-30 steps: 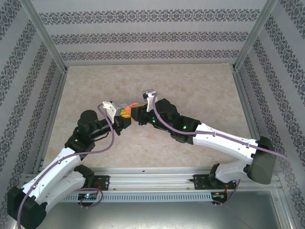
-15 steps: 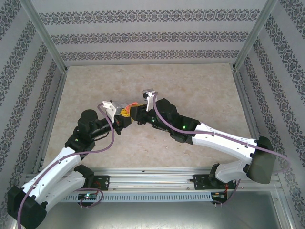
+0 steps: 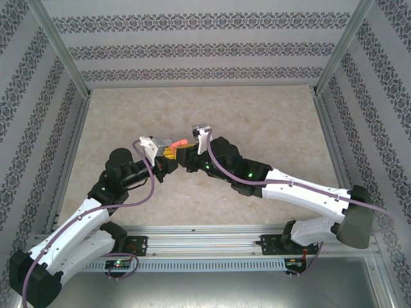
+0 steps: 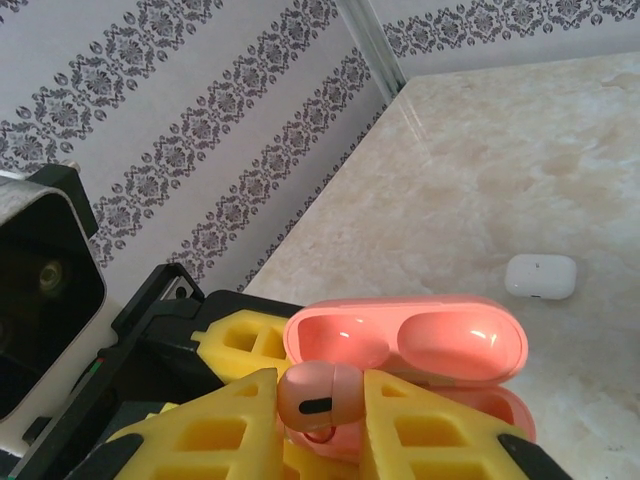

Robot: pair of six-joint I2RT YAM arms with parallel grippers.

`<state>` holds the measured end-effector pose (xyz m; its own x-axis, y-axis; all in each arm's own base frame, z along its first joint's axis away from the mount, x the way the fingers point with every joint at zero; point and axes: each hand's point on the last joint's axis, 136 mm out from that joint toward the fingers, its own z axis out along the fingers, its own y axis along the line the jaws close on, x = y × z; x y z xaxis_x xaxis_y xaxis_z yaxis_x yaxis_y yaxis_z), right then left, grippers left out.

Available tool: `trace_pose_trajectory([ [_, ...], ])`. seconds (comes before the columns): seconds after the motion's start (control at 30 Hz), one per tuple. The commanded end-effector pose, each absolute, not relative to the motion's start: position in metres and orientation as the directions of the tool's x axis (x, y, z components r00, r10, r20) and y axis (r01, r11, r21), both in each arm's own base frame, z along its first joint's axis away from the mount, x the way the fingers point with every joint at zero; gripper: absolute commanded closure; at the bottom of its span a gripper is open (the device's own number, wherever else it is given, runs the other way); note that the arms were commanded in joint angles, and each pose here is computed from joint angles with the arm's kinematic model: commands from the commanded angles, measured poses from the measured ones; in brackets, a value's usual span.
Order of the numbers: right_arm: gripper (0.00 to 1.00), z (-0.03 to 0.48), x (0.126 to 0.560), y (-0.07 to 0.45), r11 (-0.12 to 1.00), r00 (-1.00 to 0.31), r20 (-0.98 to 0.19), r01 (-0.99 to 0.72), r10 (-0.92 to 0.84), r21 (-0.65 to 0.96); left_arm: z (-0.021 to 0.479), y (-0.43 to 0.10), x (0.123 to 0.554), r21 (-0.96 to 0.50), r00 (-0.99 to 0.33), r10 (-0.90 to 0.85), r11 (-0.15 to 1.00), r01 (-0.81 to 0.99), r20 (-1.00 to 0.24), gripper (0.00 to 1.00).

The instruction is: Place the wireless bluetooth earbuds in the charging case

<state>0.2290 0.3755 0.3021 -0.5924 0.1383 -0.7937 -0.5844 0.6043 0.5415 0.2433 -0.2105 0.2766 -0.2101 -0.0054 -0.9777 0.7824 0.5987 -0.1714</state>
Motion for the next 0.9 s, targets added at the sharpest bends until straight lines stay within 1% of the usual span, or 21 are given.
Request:
trace_pose_trajectory([
  [0.0,0.78,0.2688,0.2199,0.3657,0.665,-0.623,-0.781,-0.565,0.044,0.488,0.3229,-0.2043,0.2452,-0.093,-0.061,-0.073,0.622,0.777,-0.995,1.00],
  [0.3,0.77,0.2662,0.2184,0.3696,0.662,-0.629,-0.777,-0.571,0.026,0.485,0.3261,-0.2033,0.2431,-0.090,-0.052,-0.079,0.622,0.778,-0.996,1.00],
  [0.53,0.72,0.2648,0.2181,0.3672,0.667,-0.634,-0.773,-0.564,0.028,0.487,0.3260,-0.2025,0.2420,-0.089,-0.050,-0.080,0.622,0.778,-0.996,1.00],
  [0.87,0.71,0.2706,0.2196,0.3696,0.670,-0.630,-0.776,-0.569,0.017,0.477,0.3245,-0.2033,0.2409,-0.097,-0.057,-0.084,0.615,0.782,-0.995,1.00],
])
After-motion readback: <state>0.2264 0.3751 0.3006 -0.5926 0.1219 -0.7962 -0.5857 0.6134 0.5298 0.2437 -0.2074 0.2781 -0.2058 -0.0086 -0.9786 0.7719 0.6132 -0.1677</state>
